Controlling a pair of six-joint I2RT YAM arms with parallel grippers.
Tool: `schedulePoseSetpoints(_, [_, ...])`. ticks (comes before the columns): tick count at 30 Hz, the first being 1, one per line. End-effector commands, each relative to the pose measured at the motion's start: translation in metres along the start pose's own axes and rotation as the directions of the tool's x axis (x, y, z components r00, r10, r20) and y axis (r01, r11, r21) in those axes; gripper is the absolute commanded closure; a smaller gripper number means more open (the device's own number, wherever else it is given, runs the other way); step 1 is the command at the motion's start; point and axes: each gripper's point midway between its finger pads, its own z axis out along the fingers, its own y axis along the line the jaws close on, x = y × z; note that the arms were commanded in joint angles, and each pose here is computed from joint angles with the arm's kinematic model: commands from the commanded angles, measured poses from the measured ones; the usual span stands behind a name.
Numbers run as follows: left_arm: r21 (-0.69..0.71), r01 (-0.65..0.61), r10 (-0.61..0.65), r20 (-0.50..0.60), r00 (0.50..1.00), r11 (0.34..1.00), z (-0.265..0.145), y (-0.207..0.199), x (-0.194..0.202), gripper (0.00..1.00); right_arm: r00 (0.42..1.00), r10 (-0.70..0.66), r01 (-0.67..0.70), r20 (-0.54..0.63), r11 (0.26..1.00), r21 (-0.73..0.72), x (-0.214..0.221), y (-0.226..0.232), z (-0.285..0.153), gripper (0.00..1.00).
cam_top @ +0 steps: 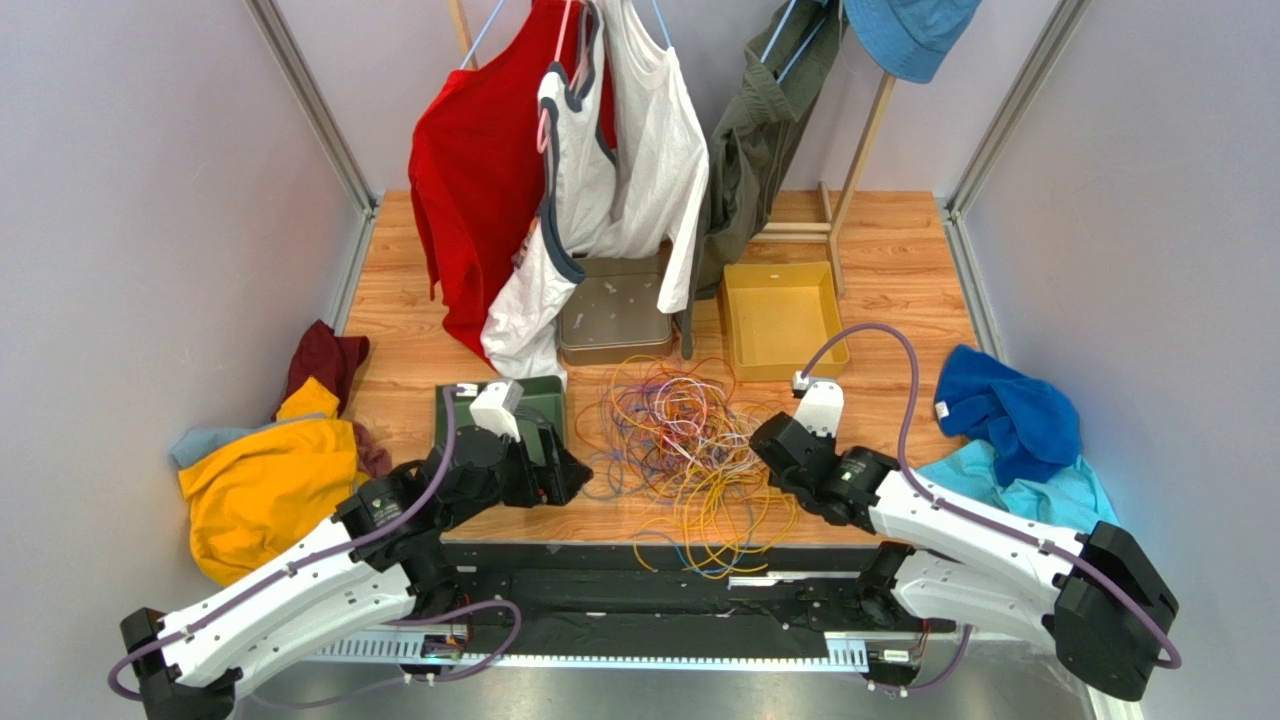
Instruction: Untangle the cables
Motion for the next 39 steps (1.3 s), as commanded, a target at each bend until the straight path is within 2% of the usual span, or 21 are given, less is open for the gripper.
schedulePoseSetpoints(1, [0.022,0.003,-0.003,0.005,1.000,1.000,-0.001,-0.003,0.001,0.02,0.996,0.074,-0.070,0.047,0.995,-0.067,-0.021,0.015,-0.010,0.52])
schedulePoseSetpoints(7, [0.018,0.012,-0.012,-0.002,1.000,1.000,0.000,-0.002,0.003,0.02,0.999,0.045,-0.045,0.015,0.998,-0.049,-0.012,0.014,-0.004,0.60])
schedulePoseSetpoints(10, [0.017,0.012,-0.012,-0.003,1.000,1.000,0.000,-0.001,0.003,0.03,0.999,0.036,-0.037,-0.017,0.998,-0.045,-0.007,0.018,0.001,0.67])
schedulePoseSetpoints(13, [0.020,0.013,-0.013,-0.002,1.000,1.000,-0.001,-0.001,0.003,0.03,0.999,0.038,-0.039,-0.026,0.998,-0.047,-0.007,0.022,0.002,0.84])
schedulePoseSetpoints(14, [0.020,0.013,-0.013,0.000,1.000,1.000,-0.002,-0.001,0.003,0.03,0.999,0.043,-0.044,-0.028,0.998,-0.054,-0.011,0.023,-0.002,1.00])
schedulePoseSetpoints(17, [0.023,0.014,-0.014,0.006,1.000,1.000,-0.004,-0.001,0.002,0.04,0.997,0.063,-0.057,0.046,0.991,-0.119,-0.039,0.034,-0.026,1.00])
schedulePoseSetpoints(21, [0.037,0.012,-0.013,0.035,0.999,0.999,-0.009,-0.003,-0.004,0.04,0.969,0.120,-0.056,0.217,0.958,-0.280,-0.112,0.046,-0.095,1.00])
schedulePoseSetpoints(27, [0.057,0.008,-0.012,0.081,0.997,0.998,-0.014,-0.010,-0.018,0.05,0.924,0.178,-0.015,0.340,0.902,-0.432,-0.200,0.050,-0.195,1.00])
schedulePoseSetpoints(30, [0.074,-0.007,-0.001,0.106,0.994,0.997,-0.018,-0.018,-0.028,0.06,0.907,0.178,0.031,0.383,0.876,-0.482,-0.227,0.055,-0.225,1.00])
schedulePoseSetpoints(31, [0.076,-0.011,0.003,0.111,0.994,0.997,-0.019,-0.020,-0.031,0.06,0.883,0.221,0.027,0.413,0.856,-0.517,-0.247,0.052,-0.250,1.00])
schedulePoseSetpoints(33, [0.079,-0.019,0.009,0.122,0.993,0.997,-0.021,-0.023,-0.036,0.06,0.864,0.219,0.052,0.453,0.856,-0.514,-0.268,0.053,-0.267,1.00])
schedulePoseSetpoints(34, [0.073,-0.021,0.012,0.118,0.993,0.997,-0.020,-0.023,-0.036,0.06,0.830,0.272,0.044,0.486,0.837,-0.545,-0.291,0.047,-0.295,1.00])
schedulePoseSetpoints(36, [0.070,-0.022,0.014,0.120,0.993,0.997,-0.019,-0.024,-0.038,0.06,0.819,0.256,0.061,0.514,0.852,-0.521,-0.309,0.051,-0.303,1.00])
schedulePoseSetpoints(37, [0.069,-0.023,0.015,0.117,0.993,0.997,-0.018,-0.024,-0.037,0.06,0.782,0.314,0.053,0.539,0.827,-0.559,-0.329,0.044,-0.333,1.00])
schedulePoseSetpoints(39, [0.067,-0.016,0.008,0.113,0.994,0.998,-0.016,-0.023,-0.035,0.07,0.768,0.299,0.061,0.566,0.845,-0.530,-0.347,0.049,-0.338,1.00])
